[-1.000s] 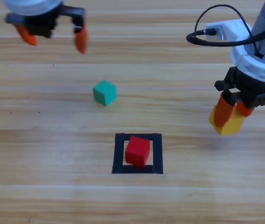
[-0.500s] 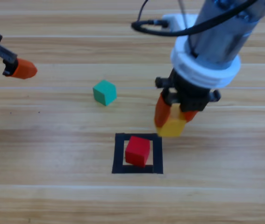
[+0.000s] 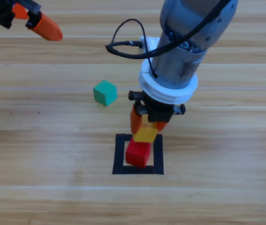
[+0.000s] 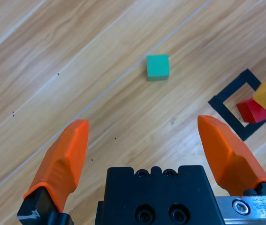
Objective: Stack the blocks in the rectangular block: red at the bottom, yellow in the middle, green on top
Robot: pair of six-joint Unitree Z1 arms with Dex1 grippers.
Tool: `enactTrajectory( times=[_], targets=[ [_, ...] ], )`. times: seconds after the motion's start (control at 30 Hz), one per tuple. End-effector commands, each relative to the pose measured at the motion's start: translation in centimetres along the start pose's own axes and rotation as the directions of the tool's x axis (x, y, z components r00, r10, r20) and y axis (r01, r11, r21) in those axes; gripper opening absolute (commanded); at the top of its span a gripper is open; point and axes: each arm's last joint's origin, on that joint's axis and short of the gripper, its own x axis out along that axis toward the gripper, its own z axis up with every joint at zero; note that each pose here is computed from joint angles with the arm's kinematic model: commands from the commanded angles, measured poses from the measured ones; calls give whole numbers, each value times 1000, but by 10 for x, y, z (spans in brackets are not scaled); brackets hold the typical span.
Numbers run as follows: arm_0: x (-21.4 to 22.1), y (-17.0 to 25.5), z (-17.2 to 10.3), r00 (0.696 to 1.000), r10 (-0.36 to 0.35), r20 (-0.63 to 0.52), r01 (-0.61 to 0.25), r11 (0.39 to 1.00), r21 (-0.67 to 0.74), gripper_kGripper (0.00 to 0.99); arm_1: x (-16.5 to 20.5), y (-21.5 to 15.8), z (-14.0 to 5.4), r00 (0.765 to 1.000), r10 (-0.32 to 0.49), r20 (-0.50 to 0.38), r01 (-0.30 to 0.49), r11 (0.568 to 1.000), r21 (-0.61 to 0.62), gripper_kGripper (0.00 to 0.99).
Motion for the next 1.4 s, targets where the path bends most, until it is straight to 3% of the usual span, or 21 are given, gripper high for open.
enactTrajectory(
  times=[0.03,0.27,0.63,0.8,1.4],
  targets=[
    [17,7,-3,997,-26,-71,26,1000,-10,990,33,25,-9,999,-40,-3,40,998,-56,3],
    [17,18,-7,995,-46,-87,44,999,-26,990,31,34,-19,996,-83,28,85,994,-67,0],
    [15,26,-6,992,-30,-122,26,999,-28,990,24,29,-27,996,-87,-8,87,995,55,0],
    [40,36,3,973,-93,-210,81,995,-61,990,27,28,-29,997,-73,-40,78,989,126,0],
    [80,42,-5,937,-246,-248,219,967,-132,990,41,27,-25,993,-119,-12,120,984,133,0]
  ],
)
